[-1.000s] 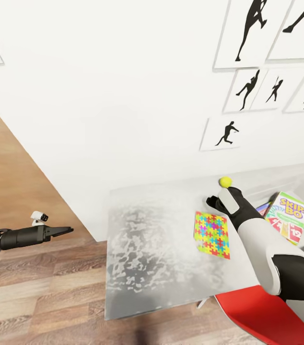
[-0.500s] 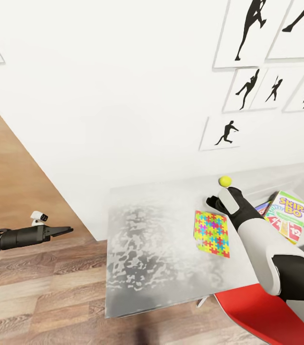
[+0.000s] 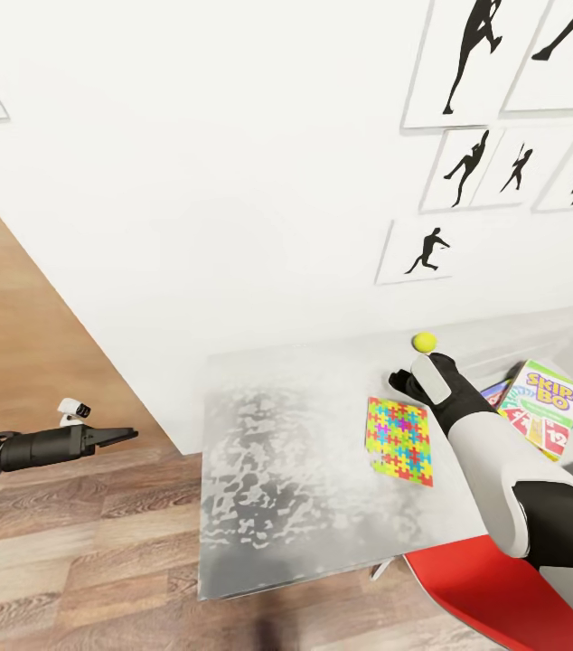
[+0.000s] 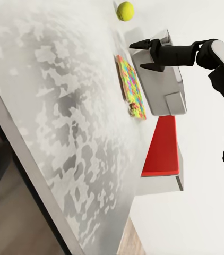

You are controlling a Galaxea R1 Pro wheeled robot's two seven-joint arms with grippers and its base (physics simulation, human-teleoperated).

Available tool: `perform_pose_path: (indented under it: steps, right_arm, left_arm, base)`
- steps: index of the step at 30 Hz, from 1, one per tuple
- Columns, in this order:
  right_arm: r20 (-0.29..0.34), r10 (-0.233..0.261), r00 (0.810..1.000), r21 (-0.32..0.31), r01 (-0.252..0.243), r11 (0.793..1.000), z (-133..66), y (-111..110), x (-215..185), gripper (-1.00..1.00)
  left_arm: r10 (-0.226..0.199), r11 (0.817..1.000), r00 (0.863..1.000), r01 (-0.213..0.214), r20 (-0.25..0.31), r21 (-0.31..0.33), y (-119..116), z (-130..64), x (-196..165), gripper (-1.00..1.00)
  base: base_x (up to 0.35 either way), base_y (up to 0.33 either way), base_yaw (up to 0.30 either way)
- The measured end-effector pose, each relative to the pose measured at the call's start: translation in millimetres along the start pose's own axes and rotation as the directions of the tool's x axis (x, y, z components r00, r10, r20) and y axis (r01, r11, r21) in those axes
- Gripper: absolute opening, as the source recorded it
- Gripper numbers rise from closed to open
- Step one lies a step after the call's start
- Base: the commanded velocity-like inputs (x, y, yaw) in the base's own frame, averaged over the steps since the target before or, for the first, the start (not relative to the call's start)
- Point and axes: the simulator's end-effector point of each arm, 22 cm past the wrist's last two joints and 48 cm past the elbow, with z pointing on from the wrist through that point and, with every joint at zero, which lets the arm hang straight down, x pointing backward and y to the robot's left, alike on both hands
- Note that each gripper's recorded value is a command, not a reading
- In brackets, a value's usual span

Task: Put all the toys in the child's room - the three board games (two on the bed and one on the table), the two jigsaw puzzles on the table, and the tennis ball on the table - inside the toy box on the table in the child's room.

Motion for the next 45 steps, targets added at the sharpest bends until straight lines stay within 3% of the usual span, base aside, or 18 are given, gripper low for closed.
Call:
perform_pose_path:
  steps: [25,45]
  right_arm:
    - [-0.002,0.000,1.000,0.000,0.000,1.000,0.7,0.0,0.5,1.00]
    - [-0.022,-0.006,1.000,0.013,0.006,1.000,14.4,-3.3,10.6,1.00]
  left_arm:
    - [-0.002,1.000,1.000,0.002,-0.002,0.002,0.4,1.5,0.9,1.00]
    - [-0.024,1.000,1.000,0.024,-0.010,-0.001,11.0,5.5,7.6,1.00]
  base:
    - [0.000,0.000,0.000]
    - [0.000,0.000,0.000]
